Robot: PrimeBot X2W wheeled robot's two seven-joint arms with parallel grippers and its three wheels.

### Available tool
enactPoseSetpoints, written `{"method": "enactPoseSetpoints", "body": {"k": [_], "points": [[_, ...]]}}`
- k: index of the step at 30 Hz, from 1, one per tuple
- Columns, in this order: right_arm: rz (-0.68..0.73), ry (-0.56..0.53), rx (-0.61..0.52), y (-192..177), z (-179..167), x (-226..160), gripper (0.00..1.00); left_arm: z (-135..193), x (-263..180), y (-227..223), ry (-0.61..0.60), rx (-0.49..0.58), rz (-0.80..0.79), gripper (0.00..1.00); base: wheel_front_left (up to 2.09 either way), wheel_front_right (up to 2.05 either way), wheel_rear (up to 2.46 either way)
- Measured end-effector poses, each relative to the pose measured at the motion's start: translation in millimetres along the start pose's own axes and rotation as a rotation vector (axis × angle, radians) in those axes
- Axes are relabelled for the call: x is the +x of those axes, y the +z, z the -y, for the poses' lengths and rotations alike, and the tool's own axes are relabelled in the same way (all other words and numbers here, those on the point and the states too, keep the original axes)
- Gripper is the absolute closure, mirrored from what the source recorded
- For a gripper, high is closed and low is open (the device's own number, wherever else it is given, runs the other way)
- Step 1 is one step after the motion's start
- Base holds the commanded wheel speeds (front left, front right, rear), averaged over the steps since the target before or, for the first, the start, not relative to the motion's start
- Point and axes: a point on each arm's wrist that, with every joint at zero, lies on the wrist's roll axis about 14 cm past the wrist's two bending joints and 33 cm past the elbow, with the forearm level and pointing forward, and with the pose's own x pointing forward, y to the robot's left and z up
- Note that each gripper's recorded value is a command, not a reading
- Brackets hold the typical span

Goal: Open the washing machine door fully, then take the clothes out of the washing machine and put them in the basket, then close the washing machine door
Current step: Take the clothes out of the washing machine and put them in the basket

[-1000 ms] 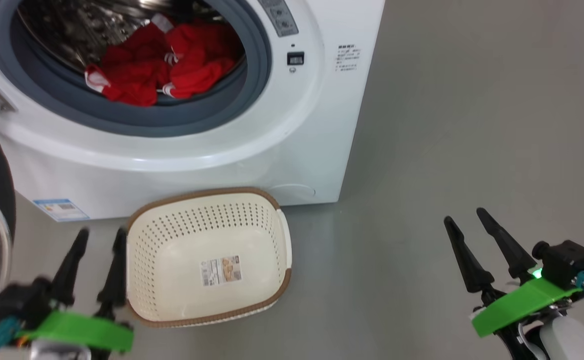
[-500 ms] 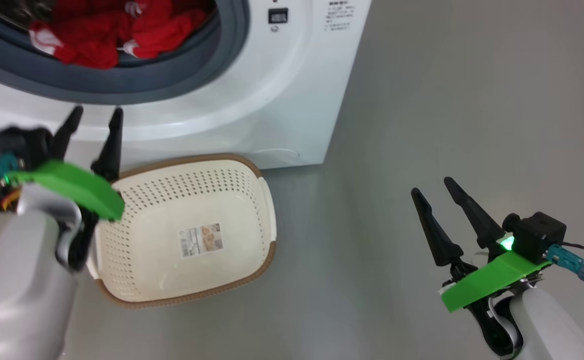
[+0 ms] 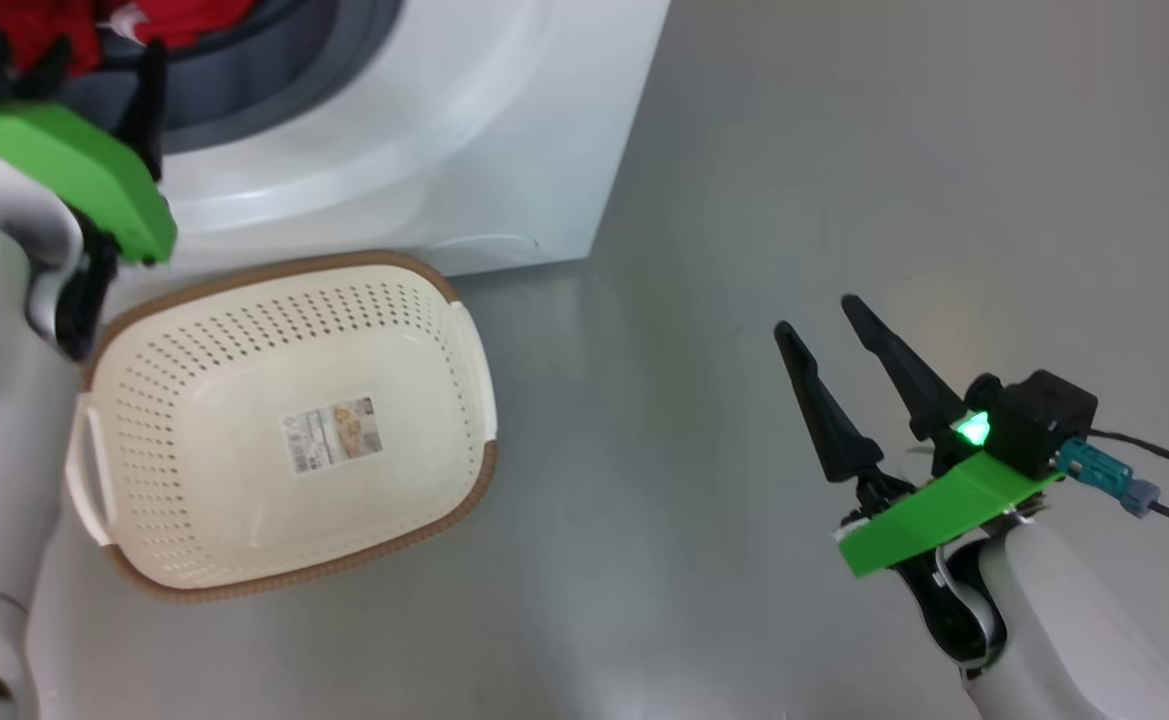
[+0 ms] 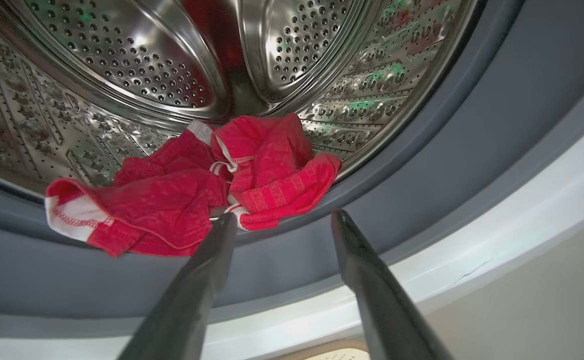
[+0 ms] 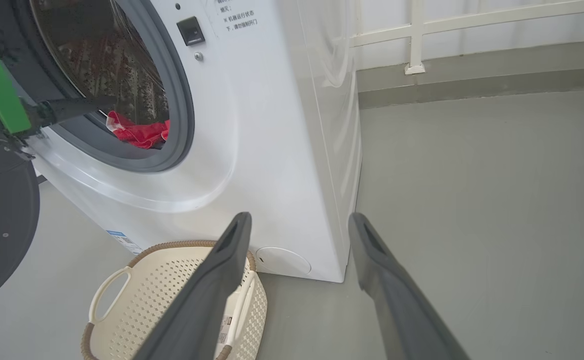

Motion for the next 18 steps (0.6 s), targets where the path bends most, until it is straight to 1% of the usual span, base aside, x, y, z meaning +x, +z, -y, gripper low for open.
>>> {"method": "enactPoseSetpoints", "body": {"k": [11, 18], "points": [[-0.029, -0.014, 0.008, -13, 3, 6, 0.00, 3, 41, -17, -0.020, 0.079, -0.089, 0.00, 0.00, 0.00, 0.00], [-0.044, -0.006, 0.010, -20, 0, 13, 0.00, -19, 62, -22, 0.019, 0.135, -0.130, 0.00, 0.00, 0.00, 0.00]]}}
